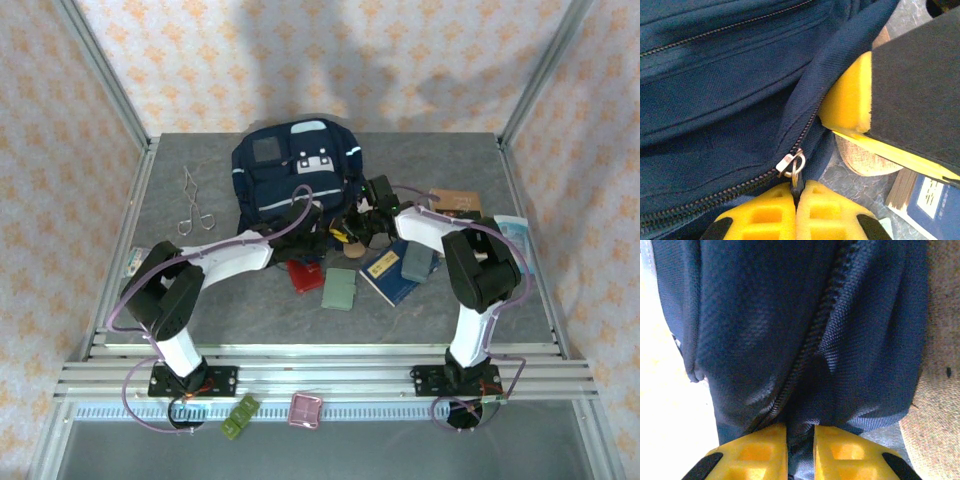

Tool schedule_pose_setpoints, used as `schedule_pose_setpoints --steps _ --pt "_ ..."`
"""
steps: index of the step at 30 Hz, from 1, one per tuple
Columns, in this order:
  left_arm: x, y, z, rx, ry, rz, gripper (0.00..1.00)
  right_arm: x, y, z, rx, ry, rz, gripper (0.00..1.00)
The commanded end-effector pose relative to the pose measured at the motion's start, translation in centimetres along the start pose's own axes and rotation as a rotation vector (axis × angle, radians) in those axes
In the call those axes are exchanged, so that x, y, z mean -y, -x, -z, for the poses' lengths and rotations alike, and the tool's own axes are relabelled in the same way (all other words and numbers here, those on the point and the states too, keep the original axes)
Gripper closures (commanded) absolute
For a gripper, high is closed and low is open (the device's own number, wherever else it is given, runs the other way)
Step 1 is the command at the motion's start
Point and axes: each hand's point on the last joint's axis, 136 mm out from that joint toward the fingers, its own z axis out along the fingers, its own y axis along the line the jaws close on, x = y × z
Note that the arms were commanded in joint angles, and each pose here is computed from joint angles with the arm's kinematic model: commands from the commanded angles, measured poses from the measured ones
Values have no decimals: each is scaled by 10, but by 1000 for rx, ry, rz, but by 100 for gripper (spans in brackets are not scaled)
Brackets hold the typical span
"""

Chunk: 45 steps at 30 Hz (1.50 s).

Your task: Pack books, pencil case, and school supplies into a backpack

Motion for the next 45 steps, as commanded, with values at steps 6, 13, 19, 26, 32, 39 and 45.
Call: schedule_pose_setpoints --steps 6,13,19,26,32,39,45 --pt "-37 10 24 85 189 -30 100 -9 4 1 26 12 22 78" --pt "-33 8 38 86 158 -63 100 -38 8 25 72 52 62 60" --pt "-27 12 41 96 139 -79 100 -53 11 32 94 96 61 58" --pt "-26 8 43 99 129 -89 100 -64 15 37 118 125 61 51" --pt "-16 10 44 119 99 -107 100 -54 18 9 57 102 8 50" --pt "-13 8 42 130 122 -139 100 -43 7 -20 -46 36 -25 52" --pt "-18 1 35 121 148 -147 100 -23 2 -36 -93 -9 -67 61"
